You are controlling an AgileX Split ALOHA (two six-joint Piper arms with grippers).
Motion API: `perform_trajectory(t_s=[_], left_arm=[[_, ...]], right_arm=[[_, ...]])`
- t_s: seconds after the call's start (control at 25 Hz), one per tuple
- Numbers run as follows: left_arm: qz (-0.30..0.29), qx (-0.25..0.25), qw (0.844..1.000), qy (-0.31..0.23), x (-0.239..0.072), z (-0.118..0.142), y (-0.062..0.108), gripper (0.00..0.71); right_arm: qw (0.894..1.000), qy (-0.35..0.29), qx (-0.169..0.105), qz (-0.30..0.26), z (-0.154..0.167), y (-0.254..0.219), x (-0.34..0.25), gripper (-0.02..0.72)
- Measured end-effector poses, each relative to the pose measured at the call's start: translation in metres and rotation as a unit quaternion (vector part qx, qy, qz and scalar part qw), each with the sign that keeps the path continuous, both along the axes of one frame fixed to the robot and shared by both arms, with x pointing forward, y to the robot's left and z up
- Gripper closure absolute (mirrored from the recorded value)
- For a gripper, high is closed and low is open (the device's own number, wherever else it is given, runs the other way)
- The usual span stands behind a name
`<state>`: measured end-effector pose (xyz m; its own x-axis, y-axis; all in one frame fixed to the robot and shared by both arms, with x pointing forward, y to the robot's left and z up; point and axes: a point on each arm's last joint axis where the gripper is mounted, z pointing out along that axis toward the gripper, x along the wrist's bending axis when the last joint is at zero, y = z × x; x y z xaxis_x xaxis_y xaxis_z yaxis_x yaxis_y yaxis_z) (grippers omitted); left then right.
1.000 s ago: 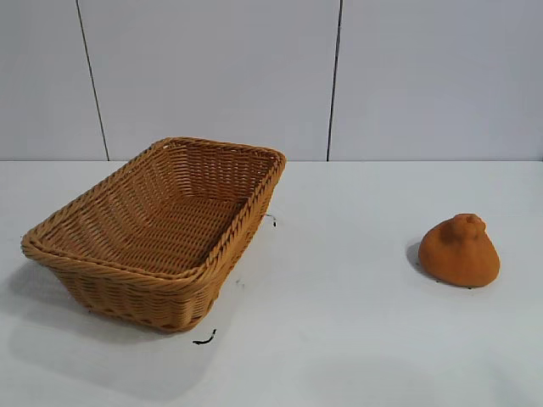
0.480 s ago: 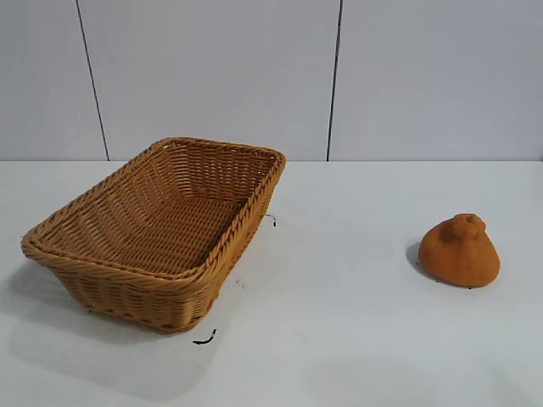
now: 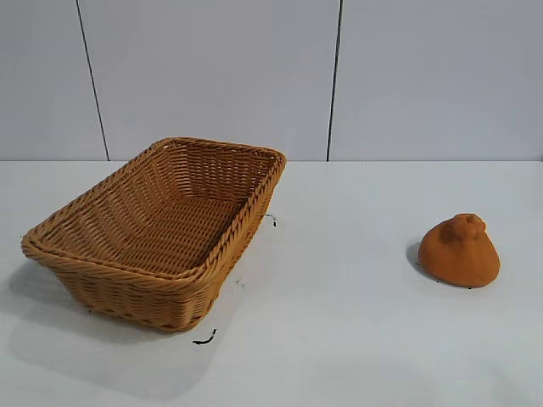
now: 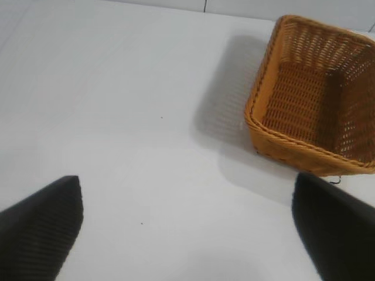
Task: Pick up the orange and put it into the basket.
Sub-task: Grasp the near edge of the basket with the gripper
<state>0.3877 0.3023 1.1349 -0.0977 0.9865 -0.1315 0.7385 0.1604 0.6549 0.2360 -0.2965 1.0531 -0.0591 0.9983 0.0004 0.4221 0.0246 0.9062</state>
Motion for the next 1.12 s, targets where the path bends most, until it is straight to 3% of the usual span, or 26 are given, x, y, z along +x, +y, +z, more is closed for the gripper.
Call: perform_trajectory(t_s=[0.28, 0.6, 0.84, 1.12], left_arm=[[-0.005, -0.019, 1.0, 0.013, 0.071, -0.012, 0.0, 0.014], [0.001, -0.09, 0.995, 0.053, 0.086, -0.024, -0.009, 0.014], [-0.035, -0.104, 0.989, 0.097, 0.077, -0.027, -0.051, 0.014], [0.033, -0.126, 0.986, 0.1, 0.065, -0.027, -0.093, 0.014]], right_arm=[[1.0, 0.0, 0.0, 0.0, 0.0, 0.0, 0.0, 0.055], [1.0, 0.0, 0.0, 0.0, 0.0, 0.0, 0.0, 0.055], [1.0, 0.0, 0.0, 0.0, 0.0, 0.0, 0.0, 0.055], [1.0, 0.0, 0.0, 0.0, 0.0, 0.0, 0.0, 0.055]])
